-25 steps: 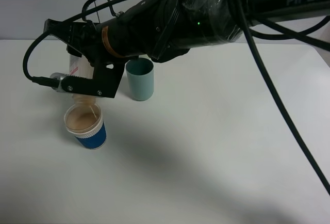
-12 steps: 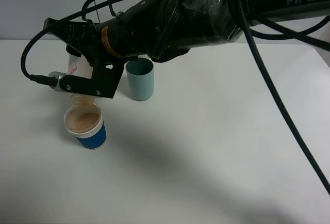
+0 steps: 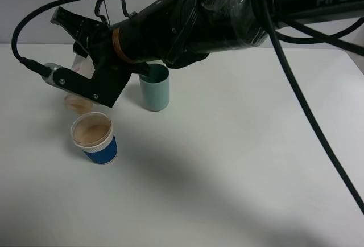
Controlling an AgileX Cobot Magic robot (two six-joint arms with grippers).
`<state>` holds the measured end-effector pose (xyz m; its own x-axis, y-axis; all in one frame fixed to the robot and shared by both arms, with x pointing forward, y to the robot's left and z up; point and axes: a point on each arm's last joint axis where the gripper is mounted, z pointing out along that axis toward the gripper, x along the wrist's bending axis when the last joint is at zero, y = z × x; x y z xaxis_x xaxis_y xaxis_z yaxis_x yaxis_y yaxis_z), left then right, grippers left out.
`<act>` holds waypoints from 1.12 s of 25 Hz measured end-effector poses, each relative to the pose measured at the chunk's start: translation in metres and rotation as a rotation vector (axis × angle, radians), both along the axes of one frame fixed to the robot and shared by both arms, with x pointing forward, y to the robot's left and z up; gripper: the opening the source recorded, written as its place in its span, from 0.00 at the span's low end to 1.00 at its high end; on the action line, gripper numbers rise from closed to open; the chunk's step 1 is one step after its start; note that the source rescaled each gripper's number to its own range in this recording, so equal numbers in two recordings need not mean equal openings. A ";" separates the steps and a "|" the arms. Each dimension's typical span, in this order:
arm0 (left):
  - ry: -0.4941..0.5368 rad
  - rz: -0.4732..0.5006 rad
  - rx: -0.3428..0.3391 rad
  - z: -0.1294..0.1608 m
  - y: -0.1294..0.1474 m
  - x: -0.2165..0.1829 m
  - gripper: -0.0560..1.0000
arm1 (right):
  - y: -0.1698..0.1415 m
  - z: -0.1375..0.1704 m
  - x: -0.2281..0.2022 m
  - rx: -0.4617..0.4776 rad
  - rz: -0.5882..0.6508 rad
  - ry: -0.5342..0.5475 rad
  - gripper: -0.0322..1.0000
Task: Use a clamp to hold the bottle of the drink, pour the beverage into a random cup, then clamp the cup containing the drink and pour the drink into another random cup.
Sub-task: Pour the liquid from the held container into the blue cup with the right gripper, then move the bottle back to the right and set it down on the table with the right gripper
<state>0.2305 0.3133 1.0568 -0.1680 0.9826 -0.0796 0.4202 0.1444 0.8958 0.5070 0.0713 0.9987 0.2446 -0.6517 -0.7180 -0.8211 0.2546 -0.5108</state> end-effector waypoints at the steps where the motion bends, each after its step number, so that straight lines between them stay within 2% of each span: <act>1: 0.000 0.000 0.000 0.000 0.000 0.000 0.89 | 0.000 0.000 0.000 0.015 -0.014 0.020 0.03; 8: 0.000 0.000 0.000 0.000 0.000 0.000 0.89 | 0.000 0.000 0.000 0.129 -0.118 0.178 0.03; 17: 0.000 0.000 0.000 0.000 0.000 0.000 0.89 | -0.005 0.000 0.007 0.228 -0.225 0.309 0.03; 18: 0.000 0.000 0.000 0.000 0.000 0.000 0.89 | -0.007 0.000 0.009 0.288 -0.295 0.387 0.03; 20: 0.000 0.000 0.000 0.000 0.000 0.000 0.89 | -0.009 -0.001 0.011 0.338 -0.365 0.451 0.03; 27: 0.000 0.000 0.000 0.000 0.000 0.000 0.89 | -0.016 0.000 0.018 0.448 -0.512 0.576 0.03; 28: 0.000 0.000 0.000 0.000 0.000 0.000 0.89 | -0.022 0.005 0.023 0.508 -0.590 0.622 0.03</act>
<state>0.2305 0.3133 1.0568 -0.1680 0.9826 -0.0796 0.4202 0.1444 0.8958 0.5296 0.0491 1.0037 -0.5337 -0.1273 -0.8360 -0.5772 0.7773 0.2501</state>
